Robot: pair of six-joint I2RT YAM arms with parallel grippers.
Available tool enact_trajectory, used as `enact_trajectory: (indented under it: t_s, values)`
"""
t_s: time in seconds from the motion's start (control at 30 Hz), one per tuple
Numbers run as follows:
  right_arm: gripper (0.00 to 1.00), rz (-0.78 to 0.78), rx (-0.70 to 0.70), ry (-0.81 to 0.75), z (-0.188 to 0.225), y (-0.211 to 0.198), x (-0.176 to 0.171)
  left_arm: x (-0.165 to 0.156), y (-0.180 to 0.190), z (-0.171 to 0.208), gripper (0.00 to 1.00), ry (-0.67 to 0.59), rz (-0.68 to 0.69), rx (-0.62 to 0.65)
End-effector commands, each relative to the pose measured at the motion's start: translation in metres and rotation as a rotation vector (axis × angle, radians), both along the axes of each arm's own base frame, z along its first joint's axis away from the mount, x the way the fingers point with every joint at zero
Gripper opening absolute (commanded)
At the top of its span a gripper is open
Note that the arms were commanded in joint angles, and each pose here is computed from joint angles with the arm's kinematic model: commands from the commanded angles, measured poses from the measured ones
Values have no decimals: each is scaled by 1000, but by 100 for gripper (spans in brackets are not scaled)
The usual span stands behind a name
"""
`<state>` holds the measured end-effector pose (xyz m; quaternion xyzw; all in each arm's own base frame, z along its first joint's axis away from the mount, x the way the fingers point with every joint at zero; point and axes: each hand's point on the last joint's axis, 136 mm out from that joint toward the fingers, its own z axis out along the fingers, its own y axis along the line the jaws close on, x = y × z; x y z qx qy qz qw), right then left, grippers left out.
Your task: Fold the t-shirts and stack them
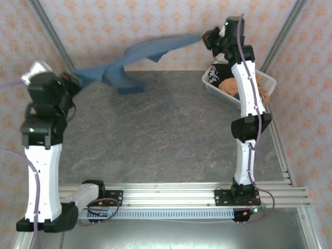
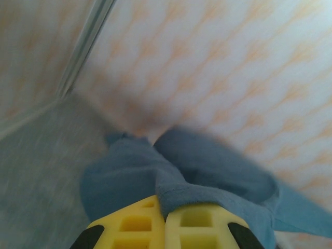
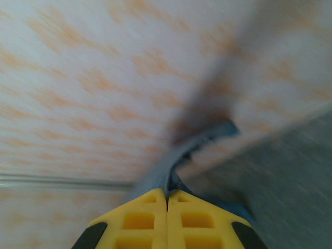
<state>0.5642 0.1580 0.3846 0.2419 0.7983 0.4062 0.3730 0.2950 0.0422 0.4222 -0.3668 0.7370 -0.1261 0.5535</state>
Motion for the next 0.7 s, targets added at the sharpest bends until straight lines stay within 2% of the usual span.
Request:
enact_trajectory:
  t_s: [0.0,0.07,0.13,0.23,0.3,0.4,0.5,0.67]
  values:
    - [0,-69,-298,323,-126,-34,-66,-26,-18,-154,0,384,35,-167]
    - [0,-248,-362,442,-175,-75,-114,-57,-34,-219,0,521,44,-252]
    - [0,-352,-413,516,-211,-102,-165,-90,-52,-279,0,657,47,-328]
    - [0,-401,-423,646,-261,-116,-234,-125,-70,-334,0,816,36,-366]
    - [0,-395,-442,696,-280,-118,-267,-137,-69,-346,0,858,38,-335]
    - [0,-364,-413,686,-286,-110,-284,-135,-63,-338,0,829,45,-302]
    - [0,-313,-389,634,-275,-100,-271,-123,-55,-320,0,777,67,-252]
    - [0,-248,-443,713,-274,-92,-258,-101,-67,-321,0,791,33,-266]
